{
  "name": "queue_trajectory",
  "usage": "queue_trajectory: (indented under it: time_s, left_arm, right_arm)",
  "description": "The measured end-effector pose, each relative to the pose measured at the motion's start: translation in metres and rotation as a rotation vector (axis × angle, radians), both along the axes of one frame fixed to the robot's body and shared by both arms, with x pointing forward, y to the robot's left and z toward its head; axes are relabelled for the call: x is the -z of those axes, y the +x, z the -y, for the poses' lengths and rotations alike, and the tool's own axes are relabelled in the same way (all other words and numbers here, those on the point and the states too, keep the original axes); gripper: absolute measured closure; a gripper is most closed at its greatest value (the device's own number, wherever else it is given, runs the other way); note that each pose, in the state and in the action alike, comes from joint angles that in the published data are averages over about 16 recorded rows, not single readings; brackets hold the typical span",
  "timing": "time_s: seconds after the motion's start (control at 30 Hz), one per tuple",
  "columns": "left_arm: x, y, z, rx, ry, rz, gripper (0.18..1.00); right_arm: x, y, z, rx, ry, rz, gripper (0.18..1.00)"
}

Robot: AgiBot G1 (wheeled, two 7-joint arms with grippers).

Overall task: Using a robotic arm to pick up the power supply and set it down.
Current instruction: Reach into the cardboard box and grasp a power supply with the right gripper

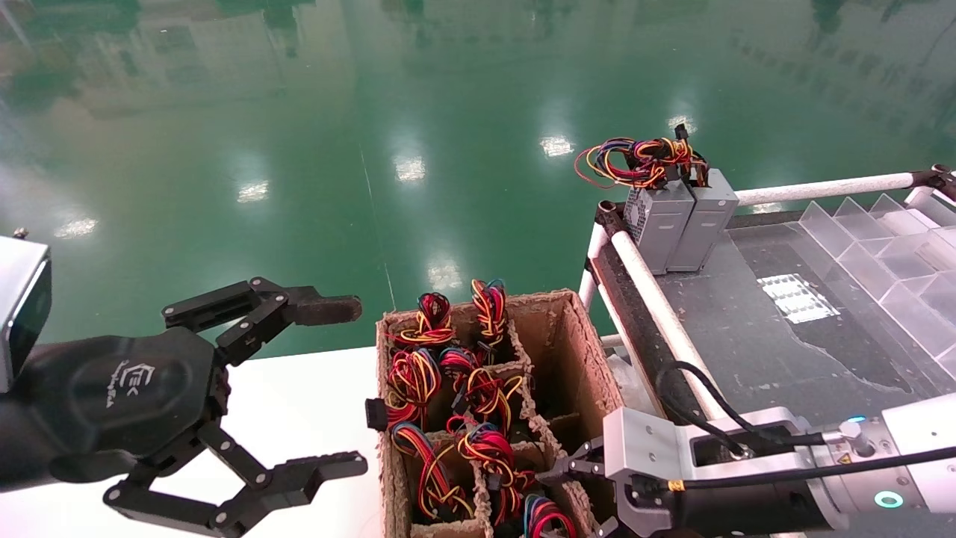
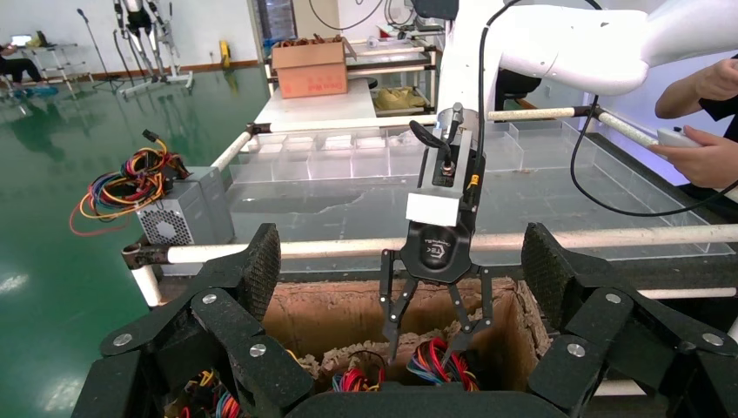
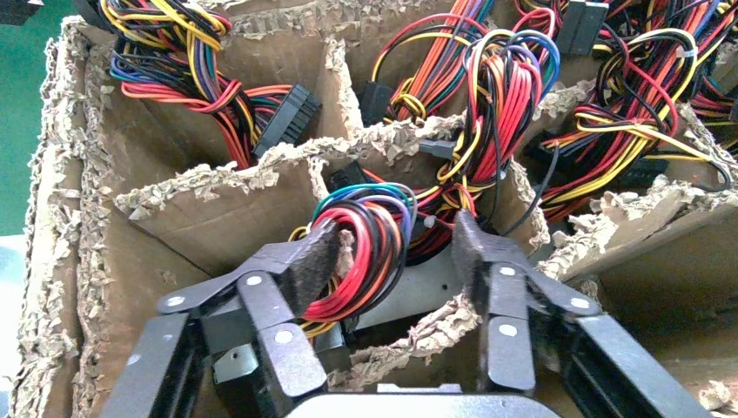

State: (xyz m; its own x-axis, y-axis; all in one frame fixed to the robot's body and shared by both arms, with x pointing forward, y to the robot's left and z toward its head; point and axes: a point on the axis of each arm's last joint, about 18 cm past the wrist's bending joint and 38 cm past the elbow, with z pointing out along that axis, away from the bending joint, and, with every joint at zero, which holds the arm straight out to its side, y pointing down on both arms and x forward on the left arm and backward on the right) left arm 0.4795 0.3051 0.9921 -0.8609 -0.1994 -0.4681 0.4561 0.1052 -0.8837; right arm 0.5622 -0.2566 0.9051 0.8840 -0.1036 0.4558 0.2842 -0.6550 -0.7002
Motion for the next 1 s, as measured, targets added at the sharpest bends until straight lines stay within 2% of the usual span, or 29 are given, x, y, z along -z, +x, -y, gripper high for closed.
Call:
queue_trajectory:
  time_s: [0.3,0.5,0.7,1.0]
  left_arm:
    - [0.0,0.0,0.0,0.0,0.0,0.0,0.183]
    - [0.0,0.0,0.0,0.0,0.0,0.0,0.183]
    - [0.0,0.0,0.0,0.0,0.0,0.0,0.183]
    - [0.0,0.0,0.0,0.0,0.0,0.0,0.183]
  right_arm:
    - [0.002,0.001,0.001,0.006,0.0,0.003,0.766]
    - [0.003,0.001,0.001,0.009,0.009,0.006,0.869]
    - [0.001,-0.002,0.001,0.004,0.025,0.01,0.939]
    - [-0.008,-0.014,0.004,-0.024,0.086,0.022,0.98]
